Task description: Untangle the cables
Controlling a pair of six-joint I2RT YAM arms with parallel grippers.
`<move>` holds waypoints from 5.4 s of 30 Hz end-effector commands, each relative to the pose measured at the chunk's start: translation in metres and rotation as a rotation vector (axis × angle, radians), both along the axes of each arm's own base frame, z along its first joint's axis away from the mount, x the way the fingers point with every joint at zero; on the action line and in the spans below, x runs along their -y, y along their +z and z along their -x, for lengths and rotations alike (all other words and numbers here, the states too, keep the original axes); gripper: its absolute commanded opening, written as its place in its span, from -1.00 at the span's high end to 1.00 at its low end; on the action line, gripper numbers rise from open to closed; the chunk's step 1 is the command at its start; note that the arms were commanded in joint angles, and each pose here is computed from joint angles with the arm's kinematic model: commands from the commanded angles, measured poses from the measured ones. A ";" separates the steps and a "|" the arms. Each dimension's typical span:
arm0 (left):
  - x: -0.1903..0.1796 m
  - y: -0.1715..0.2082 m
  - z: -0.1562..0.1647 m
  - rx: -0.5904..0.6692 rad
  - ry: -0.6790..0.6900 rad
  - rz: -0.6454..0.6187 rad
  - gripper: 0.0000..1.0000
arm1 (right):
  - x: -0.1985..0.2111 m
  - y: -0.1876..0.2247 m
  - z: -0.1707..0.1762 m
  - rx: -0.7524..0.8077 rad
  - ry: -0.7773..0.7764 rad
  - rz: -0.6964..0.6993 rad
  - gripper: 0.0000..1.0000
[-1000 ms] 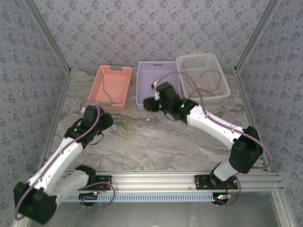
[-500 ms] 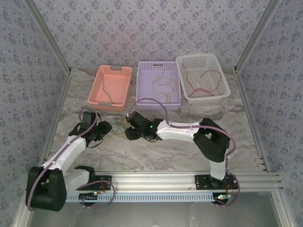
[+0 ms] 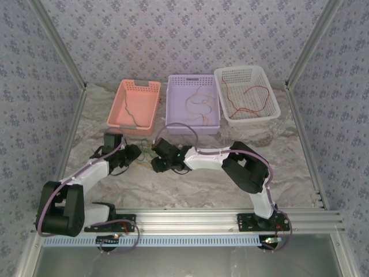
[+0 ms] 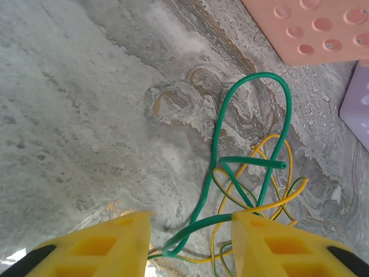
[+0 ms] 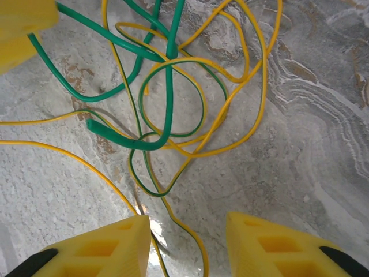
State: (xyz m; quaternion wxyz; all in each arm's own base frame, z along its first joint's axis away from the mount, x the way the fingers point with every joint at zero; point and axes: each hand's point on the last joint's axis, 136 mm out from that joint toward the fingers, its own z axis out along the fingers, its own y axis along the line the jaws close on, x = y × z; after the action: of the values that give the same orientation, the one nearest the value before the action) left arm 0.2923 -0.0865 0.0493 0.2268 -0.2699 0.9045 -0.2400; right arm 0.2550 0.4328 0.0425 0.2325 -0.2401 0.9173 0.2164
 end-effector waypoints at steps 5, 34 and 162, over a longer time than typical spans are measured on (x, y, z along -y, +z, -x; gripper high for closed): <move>0.008 -0.009 -0.013 0.025 -0.061 0.000 0.39 | -0.003 -0.011 0.002 -0.040 -0.027 -0.036 0.27; -0.006 0.017 -0.008 0.093 -0.072 -0.217 1.00 | 0.200 0.092 -0.030 0.163 -0.401 -0.026 1.00; 0.083 0.270 -0.019 0.709 -0.416 -0.243 1.00 | 0.115 0.191 -0.024 0.694 0.117 -0.335 -0.51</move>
State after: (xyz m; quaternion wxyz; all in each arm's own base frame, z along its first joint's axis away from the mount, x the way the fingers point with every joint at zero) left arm 0.3137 -0.1664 0.3015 0.4887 0.0278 0.8383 -0.2401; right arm 0.2619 0.3248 0.2279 0.5056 -0.2867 0.7397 0.3392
